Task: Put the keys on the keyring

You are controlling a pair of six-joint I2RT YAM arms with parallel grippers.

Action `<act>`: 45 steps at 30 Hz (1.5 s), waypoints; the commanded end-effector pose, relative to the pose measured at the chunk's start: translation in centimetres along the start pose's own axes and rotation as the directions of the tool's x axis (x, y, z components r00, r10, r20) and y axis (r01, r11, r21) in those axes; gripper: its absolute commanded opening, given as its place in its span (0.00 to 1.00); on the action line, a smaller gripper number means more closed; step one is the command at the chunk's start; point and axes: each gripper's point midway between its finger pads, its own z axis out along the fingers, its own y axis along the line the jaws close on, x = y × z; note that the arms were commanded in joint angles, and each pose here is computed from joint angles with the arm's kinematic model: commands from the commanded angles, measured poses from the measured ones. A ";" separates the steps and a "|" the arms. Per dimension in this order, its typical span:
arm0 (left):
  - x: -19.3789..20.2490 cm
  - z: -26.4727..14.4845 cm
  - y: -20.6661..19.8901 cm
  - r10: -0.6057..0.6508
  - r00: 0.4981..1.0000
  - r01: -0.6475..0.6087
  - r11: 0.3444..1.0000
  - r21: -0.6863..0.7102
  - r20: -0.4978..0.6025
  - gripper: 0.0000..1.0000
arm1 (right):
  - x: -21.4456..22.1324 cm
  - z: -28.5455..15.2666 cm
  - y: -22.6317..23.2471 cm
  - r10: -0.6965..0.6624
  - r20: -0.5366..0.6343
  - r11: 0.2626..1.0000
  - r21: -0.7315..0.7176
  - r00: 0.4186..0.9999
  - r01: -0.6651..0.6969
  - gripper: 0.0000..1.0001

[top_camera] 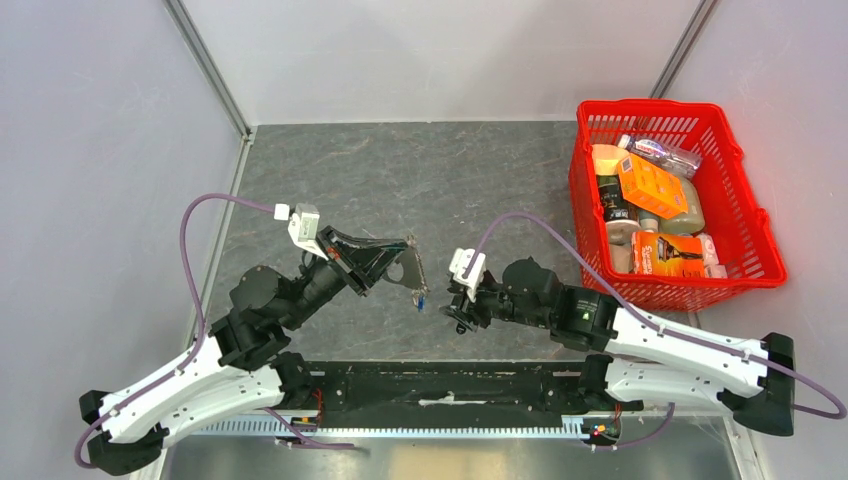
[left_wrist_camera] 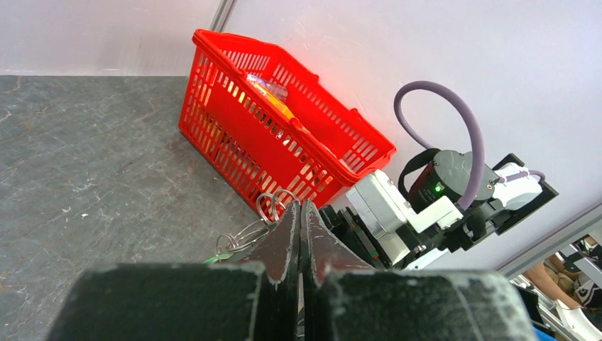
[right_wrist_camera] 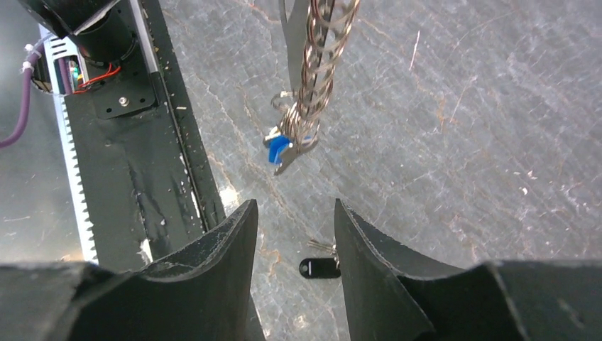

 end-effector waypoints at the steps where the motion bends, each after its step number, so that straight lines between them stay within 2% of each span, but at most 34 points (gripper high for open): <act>1: -3.1 -0.2 -1.7 -0.044 0.996 0.041 0.999 0.036 0.077 0.02 | -3.6 0.3 -0.8 -0.071 0.129 0.997 0.053 0.989 0.065 0.52; 9: -3.1 -0.5 -1.6 -0.035 0.996 0.032 0.999 0.036 0.076 0.02 | -7.3 -0.7 -1.6 -0.069 0.171 0.994 0.092 0.983 0.054 0.52; 13: -3.1 -0.6 -1.6 -0.033 0.997 0.031 0.999 0.035 0.074 0.02 | -11.0 -1.8 -2.7 -0.044 0.227 0.989 0.146 0.973 0.010 0.52; 20: -3.1 -0.7 -1.5 -0.040 0.996 0.038 0.999 0.031 0.076 0.02 | -16.1 -1.9 -3.0 0.025 0.332 0.987 0.142 0.943 -0.076 0.52; 29: -2.8 -0.5 -1.0 -0.031 0.997 0.031 0.999 0.011 0.070 0.02 | -18.2 -1.5 -0.8 0.057 0.329 0.998 0.014 0.943 -0.065 0.52; 34: -2.8 -0.5 -1.0 -0.028 0.997 0.028 1.000 0.007 0.073 0.02 | -16.2 -1.9 -1.4 0.060 0.263 0.996 0.052 0.963 -0.076 0.53; 40: -3.2 -0.5 -1.1 -0.029 0.996 0.028 1.000 0.008 0.080 0.02 | -9.9 -1.3 -1.7 0.088 0.117 0.990 0.097 0.989 -0.100 0.53; 45: -3.5 -0.7 -0.9 -0.027 0.996 0.028 1.000 -0.013 0.084 0.02 | -4.0 -1.3 -0.2 0.075 0.019 0.997 0.035 0.997 -0.075 0.52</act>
